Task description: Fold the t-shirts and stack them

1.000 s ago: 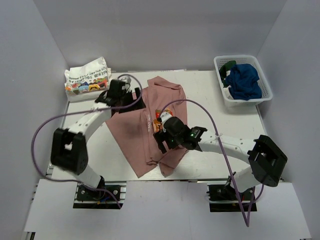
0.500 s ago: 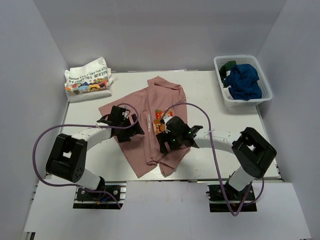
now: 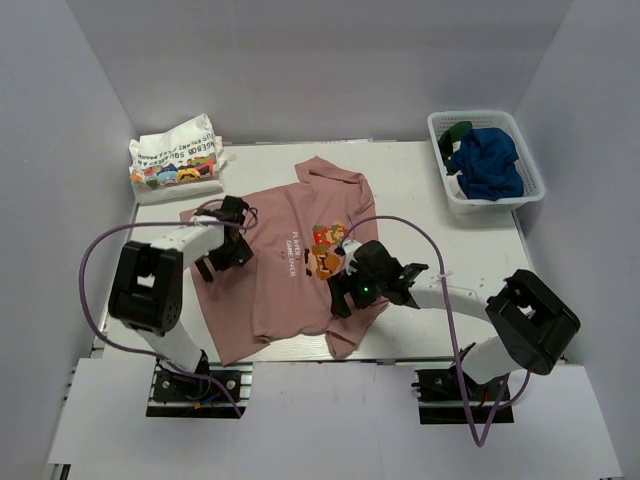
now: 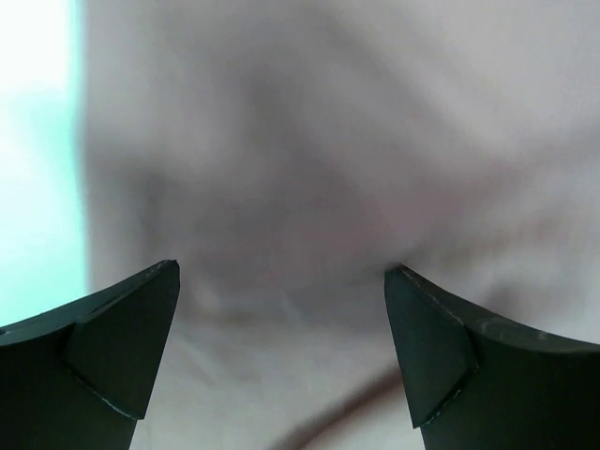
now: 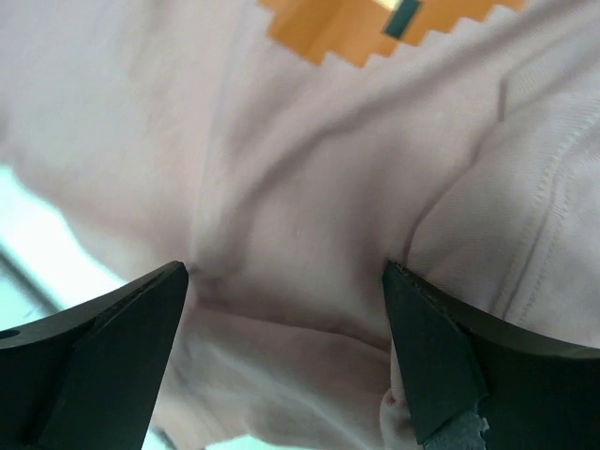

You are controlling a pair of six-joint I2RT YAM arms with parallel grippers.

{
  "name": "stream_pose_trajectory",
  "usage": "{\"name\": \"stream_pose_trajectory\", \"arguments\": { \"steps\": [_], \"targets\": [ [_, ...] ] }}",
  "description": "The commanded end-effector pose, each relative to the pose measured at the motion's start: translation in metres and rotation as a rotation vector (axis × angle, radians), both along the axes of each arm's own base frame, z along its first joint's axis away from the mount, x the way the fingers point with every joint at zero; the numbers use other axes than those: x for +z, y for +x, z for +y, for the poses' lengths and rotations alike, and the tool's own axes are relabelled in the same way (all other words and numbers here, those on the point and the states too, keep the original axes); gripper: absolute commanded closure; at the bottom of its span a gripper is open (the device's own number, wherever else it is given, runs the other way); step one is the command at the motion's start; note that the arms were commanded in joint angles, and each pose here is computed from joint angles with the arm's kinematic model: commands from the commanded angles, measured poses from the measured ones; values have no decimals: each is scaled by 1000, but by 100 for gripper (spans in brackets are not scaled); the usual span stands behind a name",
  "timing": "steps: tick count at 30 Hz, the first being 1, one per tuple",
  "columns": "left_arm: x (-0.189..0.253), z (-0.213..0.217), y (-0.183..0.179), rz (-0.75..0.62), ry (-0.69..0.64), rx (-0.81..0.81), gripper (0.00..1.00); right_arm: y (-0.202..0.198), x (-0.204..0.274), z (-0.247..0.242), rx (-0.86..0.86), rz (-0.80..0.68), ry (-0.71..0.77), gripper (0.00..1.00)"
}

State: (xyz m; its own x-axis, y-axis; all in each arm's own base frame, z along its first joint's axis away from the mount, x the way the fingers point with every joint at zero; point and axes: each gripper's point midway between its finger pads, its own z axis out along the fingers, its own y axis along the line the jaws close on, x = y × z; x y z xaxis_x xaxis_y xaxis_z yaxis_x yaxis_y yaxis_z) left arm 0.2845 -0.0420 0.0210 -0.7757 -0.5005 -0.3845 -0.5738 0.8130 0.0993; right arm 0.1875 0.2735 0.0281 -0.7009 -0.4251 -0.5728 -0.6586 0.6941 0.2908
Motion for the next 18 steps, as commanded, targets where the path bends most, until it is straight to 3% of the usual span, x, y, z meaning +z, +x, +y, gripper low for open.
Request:
{"name": "stream_pose_trajectory", "arguments": {
  "steps": [1,4,9,13,15,16,18],
  "targets": [
    [34,55,24,-8,269,94,0,-45,-5,3,122,151,57,10],
    [60,69,44,-53,295,144,0,-46,2,4,126,126,65,10],
    [83,44,75,-181,89,61,0,-36,17,-2,97,37,31,10],
    [103,-22,97,-362,-198,-168,0,-8,61,3,72,-120,42,10],
    [96,-59,85,-379,-386,-313,0,6,68,-2,27,-170,-2,10],
    [109,-73,93,-468,-450,-365,0,12,74,-7,10,-184,-44,10],
    [89,-98,71,-431,-597,-456,0,27,64,-18,-46,-211,-142,10]
  ]
}}
